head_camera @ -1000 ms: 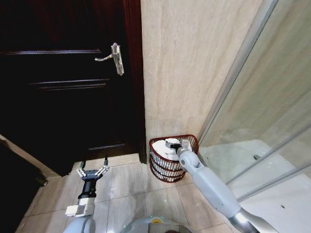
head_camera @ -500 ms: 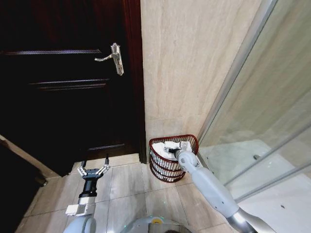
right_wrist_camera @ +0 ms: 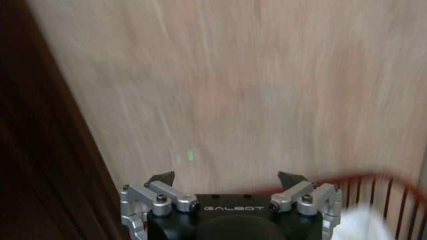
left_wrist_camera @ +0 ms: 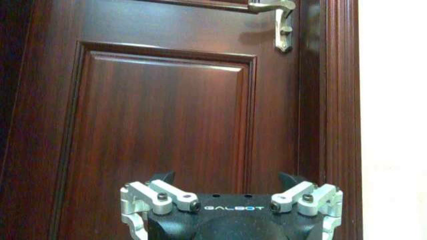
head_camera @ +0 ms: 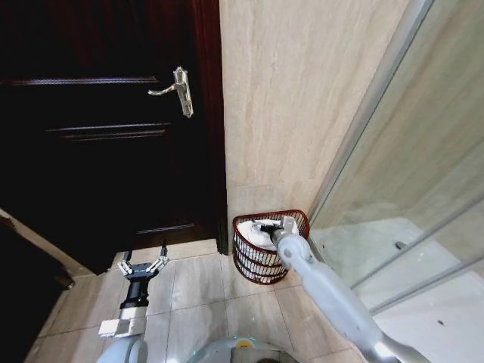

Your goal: Discard the used towel into the hamper.

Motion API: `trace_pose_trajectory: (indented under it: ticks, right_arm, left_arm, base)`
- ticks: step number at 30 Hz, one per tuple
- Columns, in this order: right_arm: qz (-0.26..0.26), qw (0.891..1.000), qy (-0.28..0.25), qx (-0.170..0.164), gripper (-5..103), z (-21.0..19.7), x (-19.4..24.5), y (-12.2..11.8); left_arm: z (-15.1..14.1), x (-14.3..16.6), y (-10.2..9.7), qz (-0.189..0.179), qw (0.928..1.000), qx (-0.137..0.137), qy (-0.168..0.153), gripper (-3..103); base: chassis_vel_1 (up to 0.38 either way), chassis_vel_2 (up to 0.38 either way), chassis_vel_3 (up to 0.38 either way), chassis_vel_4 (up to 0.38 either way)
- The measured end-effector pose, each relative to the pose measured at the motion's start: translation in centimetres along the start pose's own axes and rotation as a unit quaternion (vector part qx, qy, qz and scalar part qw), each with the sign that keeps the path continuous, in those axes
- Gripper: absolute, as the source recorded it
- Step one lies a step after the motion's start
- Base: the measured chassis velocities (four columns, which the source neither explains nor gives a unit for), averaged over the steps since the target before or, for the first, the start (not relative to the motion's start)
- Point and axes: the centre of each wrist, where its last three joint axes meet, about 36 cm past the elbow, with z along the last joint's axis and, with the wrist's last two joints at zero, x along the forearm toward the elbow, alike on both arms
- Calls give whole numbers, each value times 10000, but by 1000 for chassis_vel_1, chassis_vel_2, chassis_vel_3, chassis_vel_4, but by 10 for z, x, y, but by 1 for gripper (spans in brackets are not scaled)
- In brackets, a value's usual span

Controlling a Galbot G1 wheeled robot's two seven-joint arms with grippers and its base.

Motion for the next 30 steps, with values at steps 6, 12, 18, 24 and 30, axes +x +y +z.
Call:
trace_pose_trajectory:
  ticks: [6, 12, 18, 24, 30]
  right_arm:
    - [67, 9917, -1106, 649, 100, 22, 53, -20]
    - [224, 9877, -1350, 758, 100, 37, 93, -15]
    - [413, 9853, -1458, 786, 100, 35, 107, -13]
    - [569, 9843, -1489, 758, 100, 33, 116, -13]
    - [664, 9839, -1495, 721, 100, 33, 121, -9]
  left_arm:
    - [-9, -5, -11, -42, 9998, 73, 157, 100]
    - [-12, -8, -15, 68, 9997, 64, 213, 100]
    - [-10, -10, -19, 144, 9996, 64, 249, 100]
    - [-9, -11, -21, 121, 9991, -47, 415, 100]
    - [-10, -10, -24, -32, 9985, -57, 536, 100]
  base:
    - [0, 0, 0, 0]
    - [0, 0, 0, 0]
    - [0, 0, 0, 0]
    - [26, 23, 32, 30]
    - [67, 78, 74, 77]
